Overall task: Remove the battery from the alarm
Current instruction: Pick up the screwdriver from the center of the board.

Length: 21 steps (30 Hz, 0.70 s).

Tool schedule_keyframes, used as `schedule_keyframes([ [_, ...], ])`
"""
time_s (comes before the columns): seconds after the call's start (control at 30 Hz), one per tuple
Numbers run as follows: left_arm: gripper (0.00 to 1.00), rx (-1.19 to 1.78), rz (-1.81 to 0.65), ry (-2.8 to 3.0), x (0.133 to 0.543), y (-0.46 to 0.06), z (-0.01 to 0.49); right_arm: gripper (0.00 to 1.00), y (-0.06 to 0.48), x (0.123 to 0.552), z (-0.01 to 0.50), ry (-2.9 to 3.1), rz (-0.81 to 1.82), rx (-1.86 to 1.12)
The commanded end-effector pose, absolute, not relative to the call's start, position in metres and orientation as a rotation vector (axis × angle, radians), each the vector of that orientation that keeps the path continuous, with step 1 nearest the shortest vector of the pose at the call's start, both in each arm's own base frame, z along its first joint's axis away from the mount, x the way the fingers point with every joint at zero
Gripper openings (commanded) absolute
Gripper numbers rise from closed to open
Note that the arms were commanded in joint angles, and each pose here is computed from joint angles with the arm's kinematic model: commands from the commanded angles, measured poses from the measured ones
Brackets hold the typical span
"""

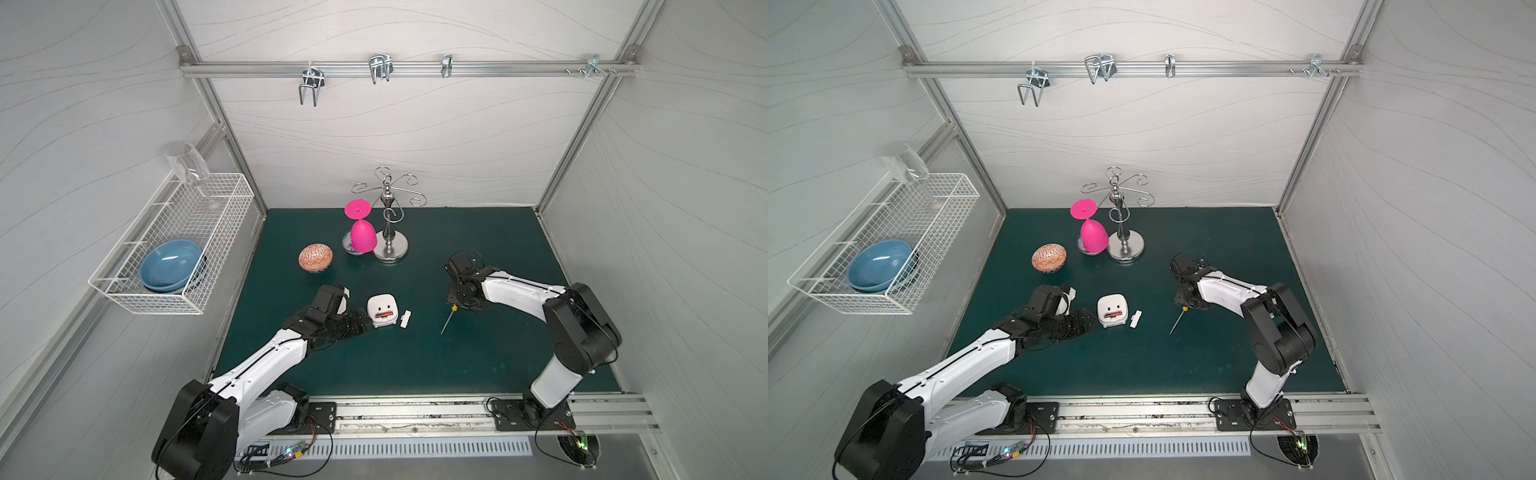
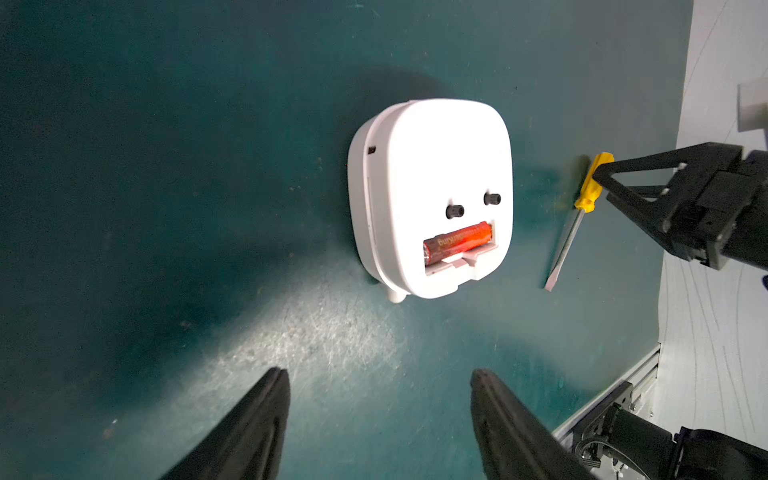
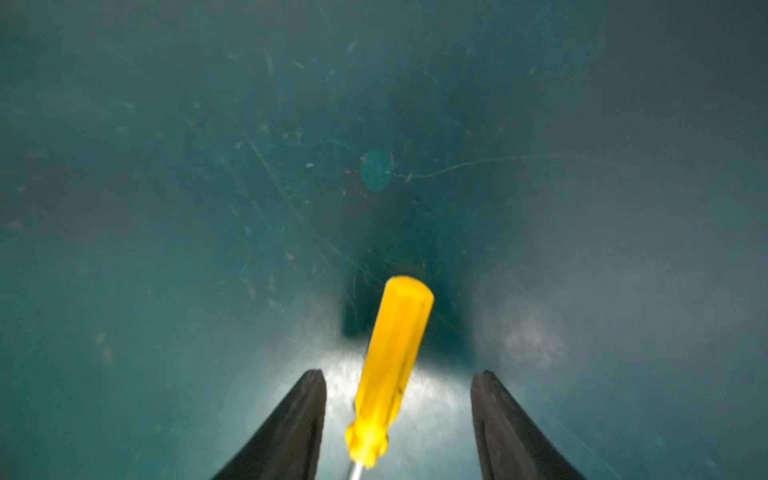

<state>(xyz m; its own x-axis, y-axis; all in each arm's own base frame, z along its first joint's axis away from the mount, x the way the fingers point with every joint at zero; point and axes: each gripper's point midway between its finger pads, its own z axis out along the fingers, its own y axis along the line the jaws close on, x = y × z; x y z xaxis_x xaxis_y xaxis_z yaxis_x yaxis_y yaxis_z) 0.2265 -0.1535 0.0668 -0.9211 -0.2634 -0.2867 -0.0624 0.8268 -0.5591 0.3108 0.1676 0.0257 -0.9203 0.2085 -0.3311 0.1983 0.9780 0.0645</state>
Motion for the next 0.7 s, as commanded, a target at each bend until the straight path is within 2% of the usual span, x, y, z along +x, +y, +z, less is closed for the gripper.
schedule_keyframes([
  [0.0,0.72,-0.189,-0.824,2.621,0.230,-0.158,0.077,0.49,0.172,0.312,0.017,2.817,0.059,0.322],
  [0.1,0.71,-0.129,-0.865,2.590,0.229,-0.164,0.085,0.35,0.174,0.309,0.015,2.830,0.083,0.336],
  [0.13,0.71,-0.094,-0.881,2.568,0.229,-0.168,0.091,0.28,0.175,0.308,0.019,2.825,0.100,0.336],
  [0.27,0.72,0.087,-0.964,2.473,0.223,-0.195,0.115,0.12,0.180,0.309,0.055,2.747,0.189,0.289],
  [0.4,0.75,0.255,-1.086,2.366,0.219,-0.230,0.143,0.07,0.187,0.297,0.094,2.664,0.322,0.218],
  [0.53,0.79,0.417,-1.153,2.296,0.214,-0.271,0.162,0.07,0.196,0.278,0.130,2.588,0.468,0.192],
  [0.67,0.81,0.516,-1.199,2.287,0.215,-0.311,0.167,0.07,0.202,0.263,0.156,2.524,0.500,0.188],
])
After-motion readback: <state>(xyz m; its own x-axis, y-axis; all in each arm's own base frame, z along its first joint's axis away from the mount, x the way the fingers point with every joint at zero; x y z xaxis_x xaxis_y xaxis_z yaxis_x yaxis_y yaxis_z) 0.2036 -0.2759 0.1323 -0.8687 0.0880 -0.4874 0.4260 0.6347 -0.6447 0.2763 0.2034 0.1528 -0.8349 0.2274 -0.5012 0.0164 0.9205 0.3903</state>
